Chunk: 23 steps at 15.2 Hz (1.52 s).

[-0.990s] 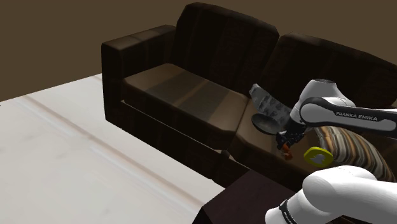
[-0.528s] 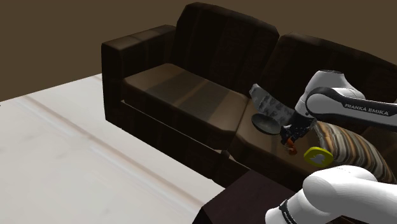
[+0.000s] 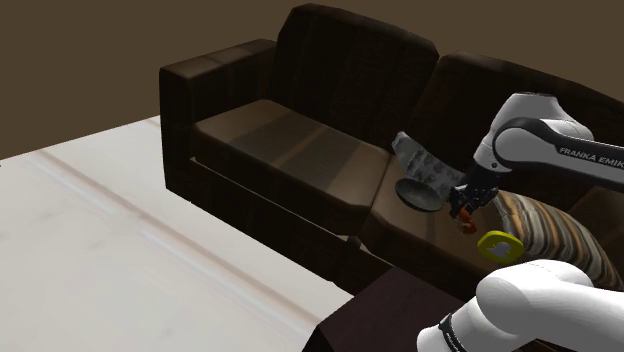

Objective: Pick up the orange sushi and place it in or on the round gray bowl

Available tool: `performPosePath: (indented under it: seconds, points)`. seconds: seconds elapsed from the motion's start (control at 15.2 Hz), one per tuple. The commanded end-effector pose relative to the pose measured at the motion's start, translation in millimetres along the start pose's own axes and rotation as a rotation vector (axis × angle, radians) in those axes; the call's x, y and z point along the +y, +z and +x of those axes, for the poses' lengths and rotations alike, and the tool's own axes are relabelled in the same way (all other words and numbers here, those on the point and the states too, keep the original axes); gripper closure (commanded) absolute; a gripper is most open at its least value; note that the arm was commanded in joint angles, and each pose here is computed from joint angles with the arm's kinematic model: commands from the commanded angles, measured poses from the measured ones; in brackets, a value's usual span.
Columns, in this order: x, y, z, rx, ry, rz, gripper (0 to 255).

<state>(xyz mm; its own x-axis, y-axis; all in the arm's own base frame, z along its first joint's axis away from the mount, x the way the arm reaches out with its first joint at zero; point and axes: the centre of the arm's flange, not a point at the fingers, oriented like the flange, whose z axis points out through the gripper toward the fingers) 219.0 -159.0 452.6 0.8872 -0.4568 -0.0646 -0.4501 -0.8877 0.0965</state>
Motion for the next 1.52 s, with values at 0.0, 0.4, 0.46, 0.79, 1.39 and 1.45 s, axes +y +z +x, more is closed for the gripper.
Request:
performPosePath:
  seconds: [0.0,0.4,0.46,0.79,1.39,1.45]
  points:
    - [0,-11,0,0.000,0.000,0.000,255]
    - [9,-18,65,0.000,0.000,0.000,255]
    - [11,-19,78,0.000,0.000,0.000,255]
    - [20,-23,143,0.000,0.000,0.000,255]
    - [22,7,186,0.000,0.000,0.000,255]
    - [21,12,186,0.000,0.000,0.000,255]
